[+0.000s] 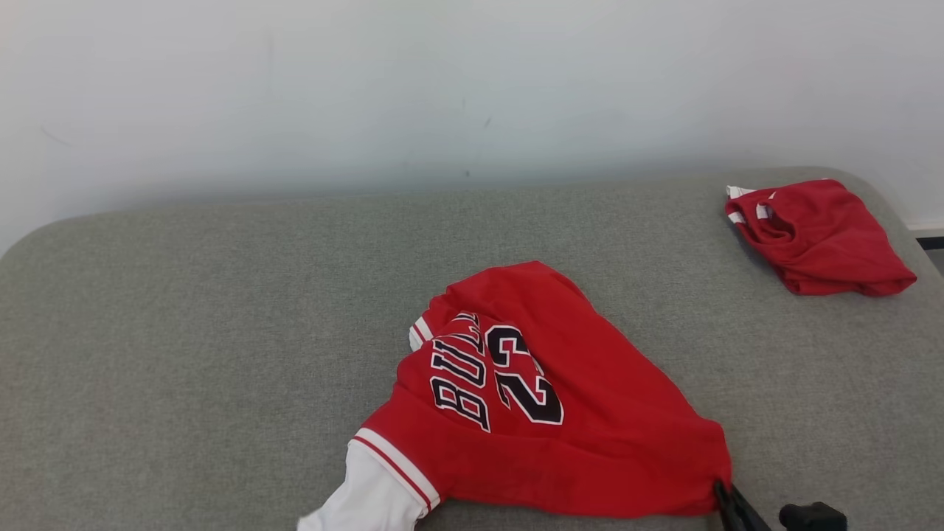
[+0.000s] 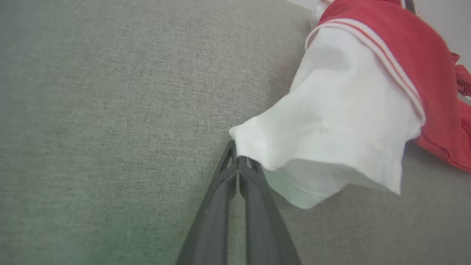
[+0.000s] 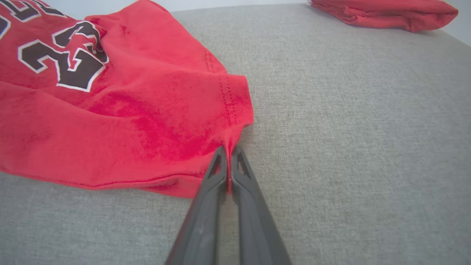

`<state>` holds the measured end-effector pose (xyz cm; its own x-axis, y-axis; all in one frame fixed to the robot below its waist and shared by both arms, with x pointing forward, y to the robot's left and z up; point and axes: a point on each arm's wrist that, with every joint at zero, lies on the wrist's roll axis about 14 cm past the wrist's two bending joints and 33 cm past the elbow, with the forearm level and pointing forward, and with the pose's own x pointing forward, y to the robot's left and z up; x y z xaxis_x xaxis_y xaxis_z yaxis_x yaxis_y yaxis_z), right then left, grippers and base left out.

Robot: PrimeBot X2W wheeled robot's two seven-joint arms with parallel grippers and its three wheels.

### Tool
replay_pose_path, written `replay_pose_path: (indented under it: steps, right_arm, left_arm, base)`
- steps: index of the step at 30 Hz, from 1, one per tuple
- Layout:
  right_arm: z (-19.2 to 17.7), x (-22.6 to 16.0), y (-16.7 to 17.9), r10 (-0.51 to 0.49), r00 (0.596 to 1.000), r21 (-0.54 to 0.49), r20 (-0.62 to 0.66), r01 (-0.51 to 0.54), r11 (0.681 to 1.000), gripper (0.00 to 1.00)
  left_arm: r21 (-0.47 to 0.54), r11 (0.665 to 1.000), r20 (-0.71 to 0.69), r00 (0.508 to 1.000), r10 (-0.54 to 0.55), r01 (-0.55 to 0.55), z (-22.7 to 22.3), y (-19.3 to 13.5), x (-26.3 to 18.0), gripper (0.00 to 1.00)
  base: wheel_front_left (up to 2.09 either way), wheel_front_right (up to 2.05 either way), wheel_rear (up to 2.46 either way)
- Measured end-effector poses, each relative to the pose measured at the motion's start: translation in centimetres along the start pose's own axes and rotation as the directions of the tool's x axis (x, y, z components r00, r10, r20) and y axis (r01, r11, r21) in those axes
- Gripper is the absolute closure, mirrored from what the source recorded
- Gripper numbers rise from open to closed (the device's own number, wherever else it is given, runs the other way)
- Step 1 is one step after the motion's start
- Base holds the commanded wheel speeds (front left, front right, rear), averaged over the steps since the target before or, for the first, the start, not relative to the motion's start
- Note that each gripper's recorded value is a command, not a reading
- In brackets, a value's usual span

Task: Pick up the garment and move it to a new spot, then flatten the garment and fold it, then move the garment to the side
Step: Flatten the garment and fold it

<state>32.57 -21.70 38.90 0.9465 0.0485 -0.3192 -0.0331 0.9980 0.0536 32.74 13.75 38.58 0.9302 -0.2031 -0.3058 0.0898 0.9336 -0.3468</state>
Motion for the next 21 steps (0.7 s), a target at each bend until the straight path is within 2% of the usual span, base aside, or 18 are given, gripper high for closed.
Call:
replay_pose_path:
  steps: [5,10,14,16,19,21]
  right_arm:
    - [2.6,-0.8,0.0,0.003,0.995,0.018,0.099,-0.005,1.0,1.0]
    - [5.9,-0.9,0.6,0.033,0.978,0.008,0.204,-0.035,0.999,1.0]
    - [10.0,0.5,2.2,0.08,0.949,0.038,0.304,-0.096,0.995,1.0]
    - [12.6,1.7,3.0,0.105,0.932,0.064,0.348,-0.135,0.989,1.0]
    - [17.0,3.7,3.8,0.15,0.898,0.038,0.413,-0.182,0.983,1.0]
    - [20.4,5.2,4.0,0.167,0.873,0.031,0.458,-0.203,0.979,1.0]
  left_arm:
    - [0.011,1.0,0.137,0.99,0.01,-0.011,3.7,0.4,-0.9,1.0]
    - [0.095,0.996,0.221,0.975,-0.018,-0.003,6.7,0.2,-1.3,1.0]
    - [0.175,0.984,0.316,0.945,-0.083,0.028,11.1,-0.6,-0.2,1.0]
    - [0.237,0.97,0.346,0.928,-0.136,0.054,13.8,-1.4,1.0,1.0]
    - [0.32,0.943,0.403,0.888,-0.219,0.087,19.3,-3.0,3.0,1.0]
    - [0.402,0.909,0.417,0.863,-0.286,0.108,23.0,-4.5,4.4,1.0]
  base:
    - [0.0,0.0,0.0]
    - [0.0,0.0,0.0]
    - [0.0,0.0,0.0]
    - [0.0,0.0,0.0]
    - [0.0,0.0,0.0]
    - [0.0,0.0,0.0]
